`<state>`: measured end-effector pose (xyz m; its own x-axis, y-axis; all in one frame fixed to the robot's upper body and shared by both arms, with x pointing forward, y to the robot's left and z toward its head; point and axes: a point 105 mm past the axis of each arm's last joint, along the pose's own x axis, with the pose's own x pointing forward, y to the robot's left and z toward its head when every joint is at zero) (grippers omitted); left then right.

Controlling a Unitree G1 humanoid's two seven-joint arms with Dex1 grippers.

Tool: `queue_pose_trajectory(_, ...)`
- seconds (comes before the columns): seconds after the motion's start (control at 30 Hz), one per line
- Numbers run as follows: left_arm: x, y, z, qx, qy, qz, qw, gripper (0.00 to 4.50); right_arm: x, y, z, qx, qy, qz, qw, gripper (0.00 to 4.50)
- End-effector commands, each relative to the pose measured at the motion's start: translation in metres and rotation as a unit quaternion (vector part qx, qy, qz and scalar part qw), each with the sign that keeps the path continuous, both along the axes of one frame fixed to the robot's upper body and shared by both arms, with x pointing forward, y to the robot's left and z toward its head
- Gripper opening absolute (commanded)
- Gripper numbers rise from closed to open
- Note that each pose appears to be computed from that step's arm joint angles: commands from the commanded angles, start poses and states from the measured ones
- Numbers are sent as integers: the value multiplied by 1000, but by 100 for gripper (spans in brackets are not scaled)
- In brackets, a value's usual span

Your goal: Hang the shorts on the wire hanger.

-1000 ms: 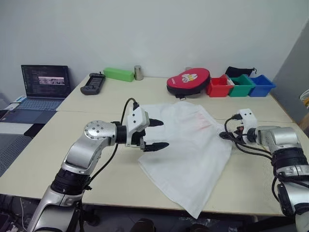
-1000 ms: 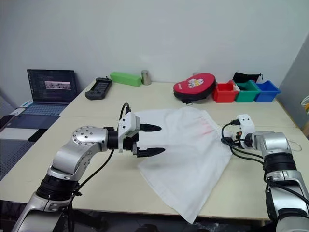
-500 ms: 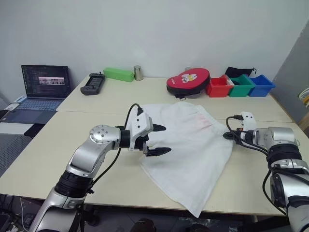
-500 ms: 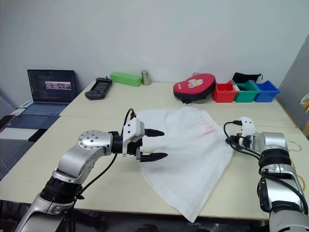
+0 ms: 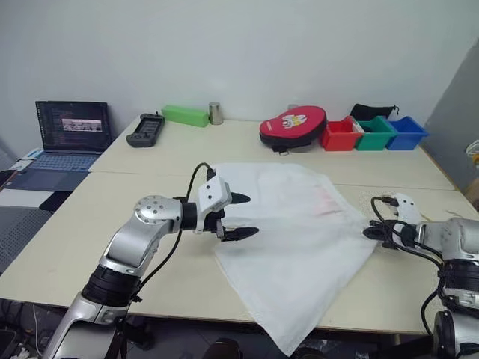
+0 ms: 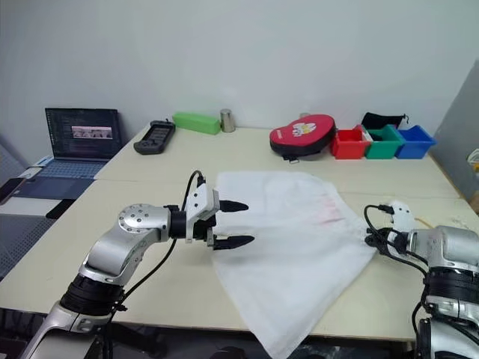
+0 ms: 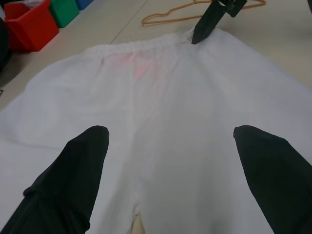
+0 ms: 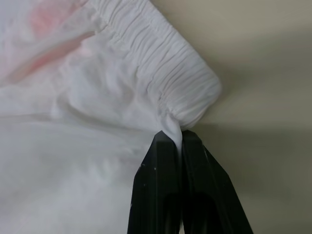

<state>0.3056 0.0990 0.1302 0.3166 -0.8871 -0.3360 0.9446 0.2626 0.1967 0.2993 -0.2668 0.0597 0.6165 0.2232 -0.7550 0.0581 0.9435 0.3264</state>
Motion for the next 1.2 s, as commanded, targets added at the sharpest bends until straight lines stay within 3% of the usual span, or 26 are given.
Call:
queue_pose_trajectory(0.03,0,5,8,3,-18,-2,1000,437,-20,9,3,-4,-20,-19,1000,6)
queue_pose_trajectory(0.2,0,7,5,9,-15,-2,1000,437,-44,40,-11,10,-36,-18,999,6)
queue_pose_trajectory(0.37,8,28,-11,47,5,25,999,437,-41,36,-2,-23,-41,-1,999,6)
queue_pose_trajectory(0.47,12,42,-14,50,14,46,998,437,-38,37,13,0,-64,26,998,52)
queue_pose_trajectory(0.7,14,56,-9,37,25,62,997,437,-34,34,41,-17,-91,83,992,215)
queue_pose_trajectory(0.8,14,57,-6,34,26,61,997,437,-33,31,54,-71,-104,121,985,276)
queue_pose_trajectory(0.83,13,57,-4,33,25,61,997,437,-31,31,63,-110,-122,154,974,299)
queue_pose_trajectory(0.93,8,61,0,29,41,58,997,437,-23,46,96,-219,-216,295,905,360)
queue_pose_trajectory(1.0,-1,68,-5,44,67,45,996,437,-32,73,109,-188,-254,387,866,405)
queue_pose_trajectory(1.07,-6,74,-9,55,87,40,994,437,-44,93,113,-148,-265,449,841,405)
queue_pose_trajectory(1.2,-15,80,-17,63,133,30,989,437,-65,117,105,-152,-261,557,774,405)
